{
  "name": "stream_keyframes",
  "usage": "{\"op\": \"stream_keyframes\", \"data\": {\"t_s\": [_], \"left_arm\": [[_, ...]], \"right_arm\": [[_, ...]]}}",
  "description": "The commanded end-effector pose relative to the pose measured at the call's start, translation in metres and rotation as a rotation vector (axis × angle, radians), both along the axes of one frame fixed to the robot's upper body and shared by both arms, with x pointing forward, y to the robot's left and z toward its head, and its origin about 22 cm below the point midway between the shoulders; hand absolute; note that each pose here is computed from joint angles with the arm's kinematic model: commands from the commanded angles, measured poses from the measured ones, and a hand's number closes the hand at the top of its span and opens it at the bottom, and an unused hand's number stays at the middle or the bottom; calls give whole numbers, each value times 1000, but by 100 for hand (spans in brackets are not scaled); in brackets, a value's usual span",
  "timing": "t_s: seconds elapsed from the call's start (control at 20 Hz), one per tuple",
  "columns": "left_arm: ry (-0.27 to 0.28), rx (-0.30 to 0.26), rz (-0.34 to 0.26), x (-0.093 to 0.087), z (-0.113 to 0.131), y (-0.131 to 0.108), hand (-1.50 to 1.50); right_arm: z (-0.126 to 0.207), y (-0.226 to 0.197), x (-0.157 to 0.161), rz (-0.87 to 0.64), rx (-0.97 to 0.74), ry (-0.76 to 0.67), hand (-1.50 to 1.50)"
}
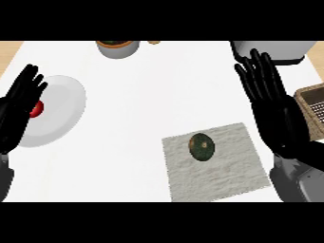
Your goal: Pick the squash from the placemat and place it in the basket
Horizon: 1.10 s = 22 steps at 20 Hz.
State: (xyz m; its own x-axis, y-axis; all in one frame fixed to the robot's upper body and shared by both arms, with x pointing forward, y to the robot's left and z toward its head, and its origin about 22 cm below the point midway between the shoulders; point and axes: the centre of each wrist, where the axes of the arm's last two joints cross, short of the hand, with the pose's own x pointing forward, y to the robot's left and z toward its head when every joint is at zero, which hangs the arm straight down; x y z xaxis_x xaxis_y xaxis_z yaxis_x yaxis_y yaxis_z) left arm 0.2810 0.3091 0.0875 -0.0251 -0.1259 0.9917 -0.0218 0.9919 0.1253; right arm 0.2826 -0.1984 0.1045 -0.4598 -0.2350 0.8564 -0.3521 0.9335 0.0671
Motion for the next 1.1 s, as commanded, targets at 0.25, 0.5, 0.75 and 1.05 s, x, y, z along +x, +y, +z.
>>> {"op": "stream_keyframes", "data": {"t_s": [0.25, 0.5, 0.75, 1.05], "left_arm": [[109, 173, -1, 2, -22, -13, 0], [216, 173, 23, 2, -44, -22, 0], [221, 189, 45, 3, -57, -29, 0], [242, 189, 47, 6, -54, -27, 0]], "right_arm": [[-68, -20, 21, 408, 129, 120, 150], [-90, 22, -14, 551, 258, -286, -150], [-83, -20, -10, 244, -47, -302, -150], [-15, -113, 15, 35, -657, -333, -150]]}}
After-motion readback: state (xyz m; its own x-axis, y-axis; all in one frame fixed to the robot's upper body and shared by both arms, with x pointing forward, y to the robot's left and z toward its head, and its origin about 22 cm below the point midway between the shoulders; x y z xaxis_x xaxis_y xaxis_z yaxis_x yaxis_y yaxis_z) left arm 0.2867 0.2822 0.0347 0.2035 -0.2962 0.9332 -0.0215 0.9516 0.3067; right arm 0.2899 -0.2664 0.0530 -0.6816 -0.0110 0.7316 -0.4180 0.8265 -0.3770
